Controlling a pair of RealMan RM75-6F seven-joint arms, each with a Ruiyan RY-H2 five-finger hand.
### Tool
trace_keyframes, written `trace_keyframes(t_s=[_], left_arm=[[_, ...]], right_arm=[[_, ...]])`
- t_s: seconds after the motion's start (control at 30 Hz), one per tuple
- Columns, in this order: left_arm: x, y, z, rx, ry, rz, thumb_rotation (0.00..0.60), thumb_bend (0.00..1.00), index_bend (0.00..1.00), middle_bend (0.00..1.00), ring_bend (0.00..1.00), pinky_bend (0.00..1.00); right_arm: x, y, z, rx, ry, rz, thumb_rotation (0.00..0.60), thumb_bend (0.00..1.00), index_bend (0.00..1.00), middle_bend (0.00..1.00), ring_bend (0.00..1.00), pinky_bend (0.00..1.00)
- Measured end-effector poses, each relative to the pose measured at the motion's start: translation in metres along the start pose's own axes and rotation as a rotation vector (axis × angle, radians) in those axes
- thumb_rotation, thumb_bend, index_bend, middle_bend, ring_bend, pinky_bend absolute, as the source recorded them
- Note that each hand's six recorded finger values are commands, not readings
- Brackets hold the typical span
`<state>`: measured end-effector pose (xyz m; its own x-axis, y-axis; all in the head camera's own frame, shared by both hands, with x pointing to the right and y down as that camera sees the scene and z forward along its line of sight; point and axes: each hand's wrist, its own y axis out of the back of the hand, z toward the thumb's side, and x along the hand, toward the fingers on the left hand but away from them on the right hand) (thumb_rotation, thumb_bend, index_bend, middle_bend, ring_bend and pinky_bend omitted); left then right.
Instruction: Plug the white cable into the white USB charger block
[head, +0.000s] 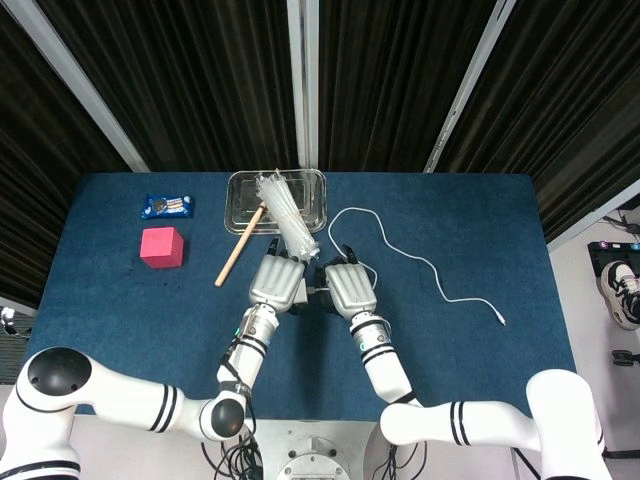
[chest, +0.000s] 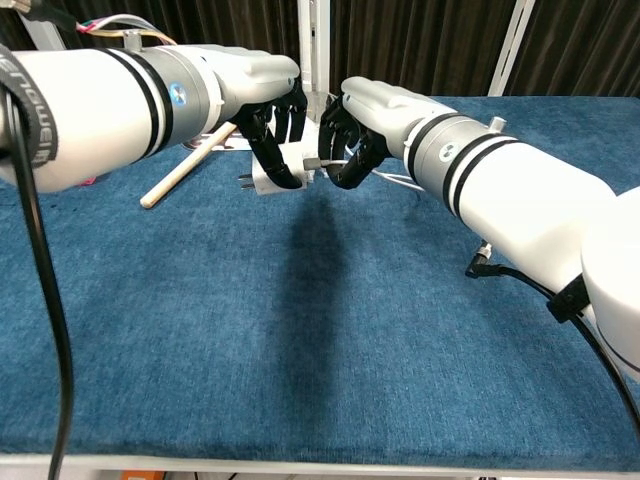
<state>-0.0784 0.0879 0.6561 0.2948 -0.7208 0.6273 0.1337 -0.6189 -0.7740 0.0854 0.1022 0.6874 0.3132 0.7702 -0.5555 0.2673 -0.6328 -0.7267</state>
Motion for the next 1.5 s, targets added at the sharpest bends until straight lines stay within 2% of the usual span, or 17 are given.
trace_keyframes(t_s=[0.27, 0.33, 0.5, 0.6, 0.77, 0.8, 0.9, 1.1, 1.2, 1.33, 1.43, 1.5], left_arm=[[0.000, 0.000, -0.001, 0.001, 0.000, 0.001, 0.489, 0.17, 0.50, 0.36, 0.22, 0.07], [0.000, 0.000, -0.002, -0.004, -0.001, 0.004, 0.486, 0.17, 0.50, 0.36, 0.22, 0.07], [-0.002, 0.003, -0.011, -0.035, -0.001, 0.021, 0.488, 0.17, 0.50, 0.36, 0.22, 0.07], [-0.004, 0.005, -0.017, -0.054, -0.007, 0.039, 0.489, 0.17, 0.50, 0.36, 0.22, 0.07], [-0.007, 0.002, -0.028, -0.087, -0.023, 0.058, 0.502, 0.17, 0.44, 0.35, 0.22, 0.06], [-0.008, -0.001, -0.031, -0.087, -0.025, 0.059, 0.533, 0.17, 0.42, 0.35, 0.22, 0.06], [-0.008, -0.012, -0.040, -0.069, -0.023, 0.040, 0.597, 0.17, 0.38, 0.34, 0.22, 0.05], [-0.007, -0.035, -0.047, -0.033, -0.016, -0.039, 0.600, 0.17, 0.25, 0.27, 0.16, 0.02], [-0.007, -0.039, -0.051, -0.038, -0.012, -0.054, 0.600, 0.16, 0.18, 0.24, 0.15, 0.02], [-0.011, -0.028, -0.066, -0.063, 0.000, -0.008, 0.600, 0.15, 0.18, 0.24, 0.15, 0.02], [-0.017, -0.013, -0.095, -0.100, 0.036, 0.056, 0.600, 0.14, 0.18, 0.24, 0.15, 0.02], [-0.026, -0.003, -0.124, -0.129, 0.073, 0.113, 0.600, 0.14, 0.19, 0.24, 0.15, 0.01]], right_arm=[[0.000, -0.002, 0.000, 0.003, 0.001, 0.003, 0.600, 0.41, 0.58, 0.46, 0.25, 0.00], [0.001, -0.002, -0.001, 0.005, 0.000, 0.005, 0.600, 0.40, 0.55, 0.45, 0.25, 0.00], [0.004, 0.004, -0.010, 0.009, -0.008, 0.005, 0.600, 0.33, 0.26, 0.34, 0.17, 0.00], [0.007, 0.012, -0.019, 0.012, -0.018, 0.004, 0.600, 0.30, 0.13, 0.28, 0.13, 0.00], [0.016, 0.031, -0.038, 0.025, -0.036, -0.008, 0.600, 0.29, 0.03, 0.20, 0.06, 0.00], [0.018, 0.035, -0.041, 0.027, -0.039, -0.011, 0.600, 0.29, 0.01, 0.19, 0.05, 0.00], [0.026, 0.049, -0.053, 0.036, -0.048, -0.019, 0.600, 0.29, 0.00, 0.15, 0.02, 0.00], [0.045, 0.076, -0.076, 0.076, -0.061, -0.033, 0.600, 0.31, 0.00, 0.12, 0.00, 0.00], [0.056, 0.090, -0.086, 0.081, -0.064, -0.048, 0.600, 0.31, 0.00, 0.12, 0.00, 0.00], [0.069, 0.105, -0.098, 0.066, -0.062, -0.082, 0.600, 0.32, 0.00, 0.12, 0.00, 0.00], [0.081, 0.119, -0.109, 0.061, -0.055, -0.119, 0.600, 0.34, 0.00, 0.14, 0.00, 0.00], [0.093, 0.131, -0.119, 0.062, -0.049, -0.148, 0.600, 0.35, 0.00, 0.16, 0.01, 0.00]])
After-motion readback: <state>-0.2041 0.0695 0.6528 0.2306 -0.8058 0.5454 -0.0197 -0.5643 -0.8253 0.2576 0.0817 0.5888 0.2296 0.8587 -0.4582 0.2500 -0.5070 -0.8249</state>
